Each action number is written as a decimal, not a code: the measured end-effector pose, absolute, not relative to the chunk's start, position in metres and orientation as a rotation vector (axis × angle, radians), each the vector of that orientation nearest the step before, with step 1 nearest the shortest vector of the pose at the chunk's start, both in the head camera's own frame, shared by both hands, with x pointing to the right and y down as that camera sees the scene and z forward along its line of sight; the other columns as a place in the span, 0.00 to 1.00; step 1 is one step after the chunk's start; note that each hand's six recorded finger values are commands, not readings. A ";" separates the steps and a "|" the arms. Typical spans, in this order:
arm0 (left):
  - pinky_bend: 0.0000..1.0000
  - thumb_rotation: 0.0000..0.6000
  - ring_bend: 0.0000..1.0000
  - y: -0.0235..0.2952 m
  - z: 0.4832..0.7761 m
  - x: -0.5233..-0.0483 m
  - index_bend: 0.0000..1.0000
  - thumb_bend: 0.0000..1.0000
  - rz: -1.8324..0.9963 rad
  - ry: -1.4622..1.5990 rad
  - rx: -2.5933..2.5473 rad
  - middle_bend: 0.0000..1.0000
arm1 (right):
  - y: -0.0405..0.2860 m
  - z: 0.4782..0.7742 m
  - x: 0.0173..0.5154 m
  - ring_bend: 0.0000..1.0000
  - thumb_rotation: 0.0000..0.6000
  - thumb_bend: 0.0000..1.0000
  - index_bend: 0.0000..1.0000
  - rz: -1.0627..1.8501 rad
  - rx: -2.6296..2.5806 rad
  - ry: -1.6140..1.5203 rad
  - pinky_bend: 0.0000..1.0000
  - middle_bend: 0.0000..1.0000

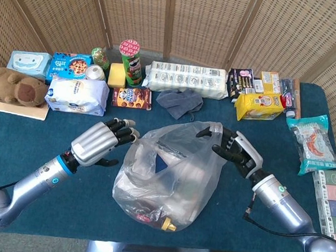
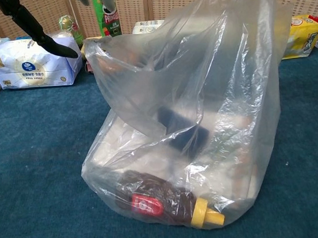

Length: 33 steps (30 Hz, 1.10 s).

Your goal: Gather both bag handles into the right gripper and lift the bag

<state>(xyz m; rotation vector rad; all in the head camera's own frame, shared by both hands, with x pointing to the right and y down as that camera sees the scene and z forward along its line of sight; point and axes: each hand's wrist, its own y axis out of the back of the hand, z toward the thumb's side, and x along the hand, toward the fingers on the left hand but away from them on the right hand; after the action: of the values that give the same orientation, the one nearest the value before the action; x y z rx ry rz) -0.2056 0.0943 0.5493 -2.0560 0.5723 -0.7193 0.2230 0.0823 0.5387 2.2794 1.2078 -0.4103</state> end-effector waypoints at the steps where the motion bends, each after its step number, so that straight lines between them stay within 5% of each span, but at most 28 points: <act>1: 0.24 0.95 0.16 0.095 0.551 -0.204 0.32 0.11 -0.716 0.572 -2.058 0.29 | 0.083 0.539 0.223 0.19 0.60 0.16 0.35 -0.409 2.279 1.206 0.03 0.33; 5: 0.25 0.99 0.18 0.098 0.556 -0.195 0.32 0.13 -0.684 0.577 -2.046 0.29 | 0.083 0.539 0.221 0.19 0.60 0.16 0.35 -0.406 2.279 1.200 0.03 0.33; 11: 0.33 1.00 0.39 0.100 0.555 -0.174 0.38 0.20 -0.566 0.651 -2.028 0.44 | 0.084 0.538 0.219 0.19 0.60 0.16 0.35 -0.401 2.280 1.194 0.03 0.33; 19: 0.38 1.00 0.46 0.094 0.550 -0.150 0.45 0.26 -0.427 0.776 -2.015 0.52 | 0.086 0.536 0.218 0.19 0.59 0.16 0.35 -0.395 2.279 1.187 0.03 0.33; 26: 0.42 1.00 0.49 0.085 0.553 -0.141 0.46 0.26 -0.413 0.821 -2.012 0.54 | 0.087 0.535 0.216 0.19 0.59 0.16 0.35 -0.388 2.276 1.178 0.03 0.33; 33: 0.41 1.00 0.39 0.088 0.567 -0.147 0.44 0.20 -0.501 0.711 -2.008 0.48 | 0.088 0.534 0.218 0.19 0.59 0.16 0.35 -0.394 2.279 1.180 0.03 0.33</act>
<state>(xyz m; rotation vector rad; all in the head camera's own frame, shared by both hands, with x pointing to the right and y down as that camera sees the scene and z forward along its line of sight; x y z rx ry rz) -0.1466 0.0878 0.5669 -2.0081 0.7107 -0.5007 0.2179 0.0879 0.5342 2.2788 1.1804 -0.3943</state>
